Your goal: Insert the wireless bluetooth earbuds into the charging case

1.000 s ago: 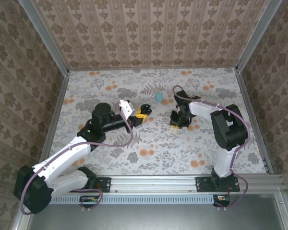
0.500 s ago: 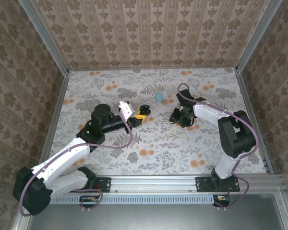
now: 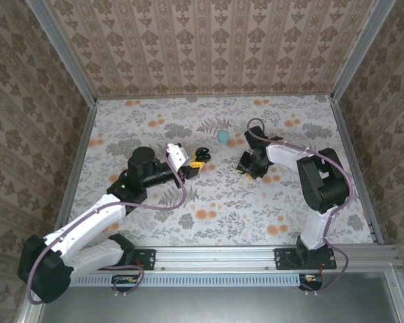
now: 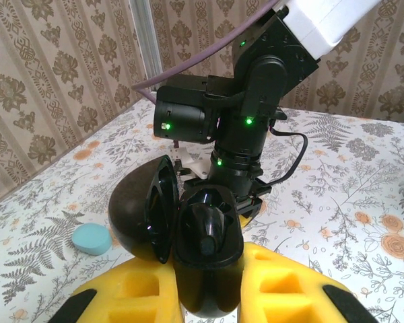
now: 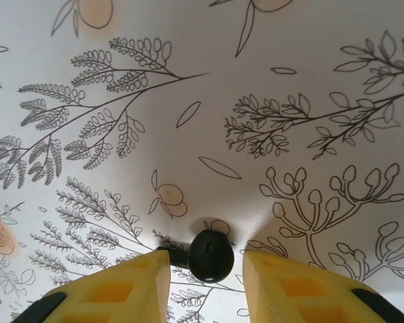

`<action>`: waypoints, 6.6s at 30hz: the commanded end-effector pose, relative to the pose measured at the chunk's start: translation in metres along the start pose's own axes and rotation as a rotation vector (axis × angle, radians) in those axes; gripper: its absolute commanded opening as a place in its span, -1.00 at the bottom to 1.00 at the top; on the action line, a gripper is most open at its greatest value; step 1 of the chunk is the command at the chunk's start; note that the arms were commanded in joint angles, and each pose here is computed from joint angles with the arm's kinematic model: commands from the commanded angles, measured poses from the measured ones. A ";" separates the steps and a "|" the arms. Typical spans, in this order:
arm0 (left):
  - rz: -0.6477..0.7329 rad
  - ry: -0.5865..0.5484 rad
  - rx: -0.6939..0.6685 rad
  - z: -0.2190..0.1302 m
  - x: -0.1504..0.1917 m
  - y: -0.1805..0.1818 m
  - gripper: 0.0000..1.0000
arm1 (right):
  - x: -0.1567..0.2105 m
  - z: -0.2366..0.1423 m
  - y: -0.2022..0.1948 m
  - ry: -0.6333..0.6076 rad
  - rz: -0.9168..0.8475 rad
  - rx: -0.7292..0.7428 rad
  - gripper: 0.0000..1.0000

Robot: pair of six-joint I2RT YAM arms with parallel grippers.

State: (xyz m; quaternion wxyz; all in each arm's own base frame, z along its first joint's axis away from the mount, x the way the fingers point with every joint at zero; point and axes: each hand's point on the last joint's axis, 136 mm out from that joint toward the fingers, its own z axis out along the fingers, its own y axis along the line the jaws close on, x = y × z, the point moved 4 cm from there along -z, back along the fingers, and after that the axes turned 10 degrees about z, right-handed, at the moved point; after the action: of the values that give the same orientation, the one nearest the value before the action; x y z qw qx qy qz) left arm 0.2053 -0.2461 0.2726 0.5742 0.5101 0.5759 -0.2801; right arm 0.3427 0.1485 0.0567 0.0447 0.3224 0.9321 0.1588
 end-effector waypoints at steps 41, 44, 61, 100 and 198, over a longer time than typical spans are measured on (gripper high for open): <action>0.005 0.036 -0.003 0.004 0.011 0.000 -1.00 | -0.010 -0.025 0.043 -0.073 -0.591 0.218 -0.65; -0.015 0.036 -0.003 0.007 0.012 0.002 -1.00 | -0.006 -0.044 0.053 -0.131 -0.661 0.207 -0.65; -0.057 0.047 -0.013 0.005 0.023 0.000 -1.00 | 0.046 -0.004 0.024 0.215 -1.091 0.421 -0.63; -0.024 0.043 -0.003 0.000 0.018 0.001 -1.00 | 0.047 0.013 0.024 -0.019 -0.064 0.090 -0.19; -0.021 0.012 0.028 0.002 0.016 0.000 -1.00 | 0.054 0.006 0.013 -0.107 -0.045 0.174 -0.22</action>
State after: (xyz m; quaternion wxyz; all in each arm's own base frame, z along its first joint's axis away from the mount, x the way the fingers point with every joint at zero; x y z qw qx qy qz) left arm 0.2084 -0.2435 0.2408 0.5344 0.5094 0.6086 -0.2908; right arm 0.3114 0.1937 0.0623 0.0704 0.3021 0.9480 0.0715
